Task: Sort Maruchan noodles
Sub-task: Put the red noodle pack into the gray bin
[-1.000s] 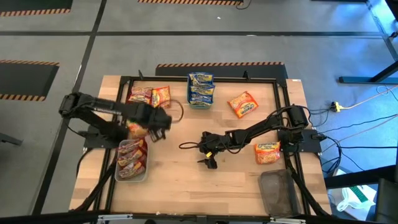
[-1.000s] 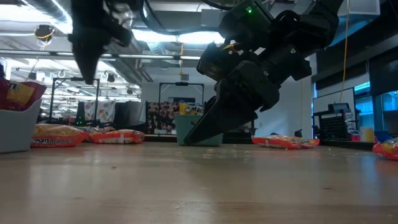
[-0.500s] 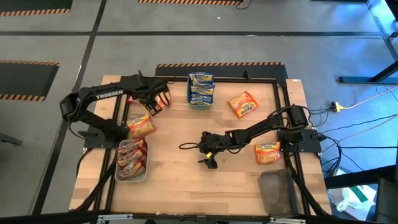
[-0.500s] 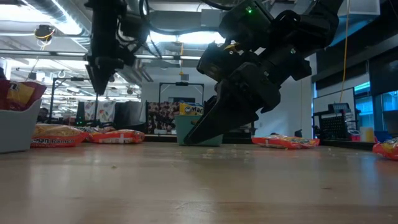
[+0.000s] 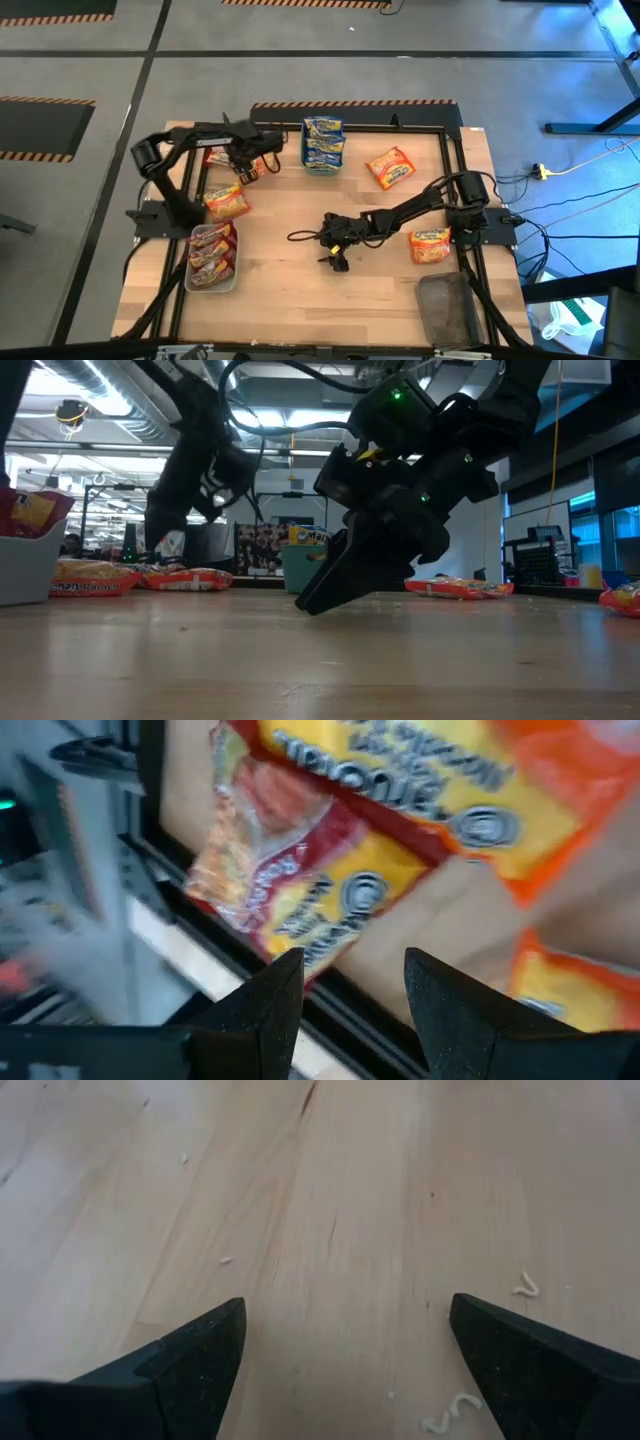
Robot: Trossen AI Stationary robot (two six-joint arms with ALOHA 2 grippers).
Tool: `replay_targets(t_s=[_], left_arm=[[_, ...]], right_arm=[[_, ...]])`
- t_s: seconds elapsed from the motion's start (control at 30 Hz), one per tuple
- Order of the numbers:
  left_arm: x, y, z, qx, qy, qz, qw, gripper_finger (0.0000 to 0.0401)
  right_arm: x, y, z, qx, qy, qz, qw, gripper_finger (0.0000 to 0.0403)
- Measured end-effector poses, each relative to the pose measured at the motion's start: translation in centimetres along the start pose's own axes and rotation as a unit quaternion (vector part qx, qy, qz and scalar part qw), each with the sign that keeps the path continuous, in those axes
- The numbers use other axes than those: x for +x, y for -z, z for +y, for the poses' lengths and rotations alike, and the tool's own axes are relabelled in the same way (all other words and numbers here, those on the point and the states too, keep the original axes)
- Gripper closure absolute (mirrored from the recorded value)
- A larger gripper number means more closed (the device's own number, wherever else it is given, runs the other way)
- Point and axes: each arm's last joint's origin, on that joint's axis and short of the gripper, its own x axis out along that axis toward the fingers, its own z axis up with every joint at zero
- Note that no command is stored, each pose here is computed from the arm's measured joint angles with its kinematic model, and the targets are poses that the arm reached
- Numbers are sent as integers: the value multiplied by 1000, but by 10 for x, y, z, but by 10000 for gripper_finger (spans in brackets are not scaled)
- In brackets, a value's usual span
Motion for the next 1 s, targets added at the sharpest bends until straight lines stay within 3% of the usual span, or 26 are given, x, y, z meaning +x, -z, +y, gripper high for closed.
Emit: replay_targets(t_s=[0.33,0.6,0.8,1.0], left_arm=[[38,12,-16,41,-38,50,997,232],[59,12,-15,41,-92,27,995,232],[76,11,-18,54,-80,4,995,232],[85,7,-15,30,-82,-26,996,242]], right_arm=[[0,0,0,-10,0,1,1000,52],[1,0,0,-12,0,0,1000,52],[1,0,0,-10,0,-1,1000,52],[1,0,0,-12,0,-1,1000,52]])
